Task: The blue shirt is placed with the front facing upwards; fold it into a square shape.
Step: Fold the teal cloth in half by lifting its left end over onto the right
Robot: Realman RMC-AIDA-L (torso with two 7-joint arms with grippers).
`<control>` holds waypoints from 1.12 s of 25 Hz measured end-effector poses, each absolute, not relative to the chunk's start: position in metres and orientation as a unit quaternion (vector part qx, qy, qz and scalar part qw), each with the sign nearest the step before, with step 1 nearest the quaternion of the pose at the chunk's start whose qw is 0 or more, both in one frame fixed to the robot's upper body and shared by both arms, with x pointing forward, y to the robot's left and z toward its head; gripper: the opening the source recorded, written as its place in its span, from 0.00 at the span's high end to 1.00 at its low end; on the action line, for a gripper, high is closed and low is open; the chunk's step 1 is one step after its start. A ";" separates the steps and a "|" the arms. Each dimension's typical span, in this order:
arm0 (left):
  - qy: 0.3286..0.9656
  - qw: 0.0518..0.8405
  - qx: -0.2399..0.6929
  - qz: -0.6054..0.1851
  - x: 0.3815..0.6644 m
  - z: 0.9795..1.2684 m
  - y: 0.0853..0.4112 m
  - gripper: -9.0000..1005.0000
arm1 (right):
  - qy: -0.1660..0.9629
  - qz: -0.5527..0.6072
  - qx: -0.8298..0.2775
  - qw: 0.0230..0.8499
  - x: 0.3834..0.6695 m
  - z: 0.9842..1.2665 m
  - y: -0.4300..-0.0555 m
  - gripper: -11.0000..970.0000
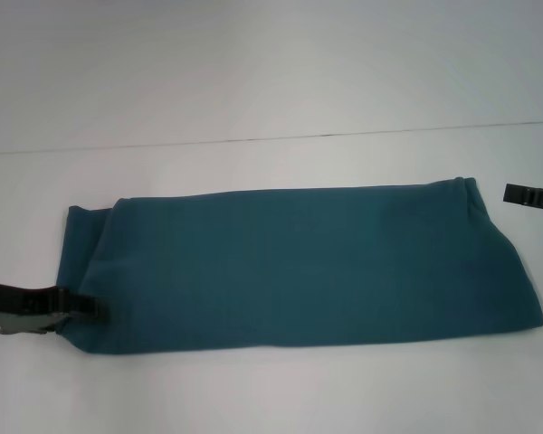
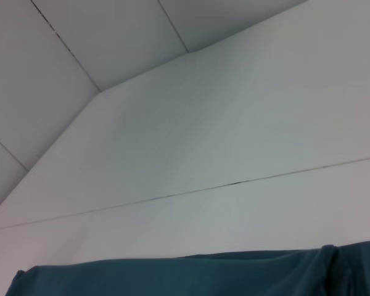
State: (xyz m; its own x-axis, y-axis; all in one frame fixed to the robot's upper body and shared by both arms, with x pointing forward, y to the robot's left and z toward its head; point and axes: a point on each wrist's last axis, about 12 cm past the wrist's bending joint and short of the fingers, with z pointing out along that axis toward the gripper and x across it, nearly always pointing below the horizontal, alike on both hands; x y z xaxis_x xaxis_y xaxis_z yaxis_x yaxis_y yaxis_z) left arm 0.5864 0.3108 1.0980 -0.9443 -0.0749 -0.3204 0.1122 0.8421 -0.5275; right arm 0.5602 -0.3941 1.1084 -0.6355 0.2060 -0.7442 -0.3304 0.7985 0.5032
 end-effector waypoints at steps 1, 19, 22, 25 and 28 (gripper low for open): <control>0.945 0.167 0.010 -0.281 0.586 1.098 0.311 0.43 | 0.848 0.314 -0.036 0.426 0.560 1.108 -0.394 0.06; 0.950 0.176 0.035 -0.257 0.592 1.101 0.304 0.62 | 0.848 0.316 -0.036 0.425 0.561 1.108 -0.393 0.06; 0.950 0.177 0.034 -0.256 0.593 1.102 0.304 0.81 | 0.848 0.315 -0.035 0.425 0.561 1.106 -0.393 0.06; 0.950 0.178 0.034 -0.254 0.592 1.101 0.305 0.92 | 0.849 0.313 -0.032 0.425 0.560 1.105 -0.393 0.06; 0.951 0.178 0.032 -0.252 0.591 1.099 0.307 0.98 | 0.849 0.314 -0.031 0.424 0.559 1.104 -0.393 0.06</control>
State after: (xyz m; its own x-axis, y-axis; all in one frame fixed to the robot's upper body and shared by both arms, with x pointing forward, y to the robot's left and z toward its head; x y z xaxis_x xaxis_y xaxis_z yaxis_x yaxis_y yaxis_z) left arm 0.5911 0.3070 1.0995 -0.9343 -0.0285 -0.3552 0.1515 0.8705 -0.4682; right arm 0.5588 -0.3930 1.1037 -0.6384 0.2144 -0.7393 -0.3182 0.8010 0.5070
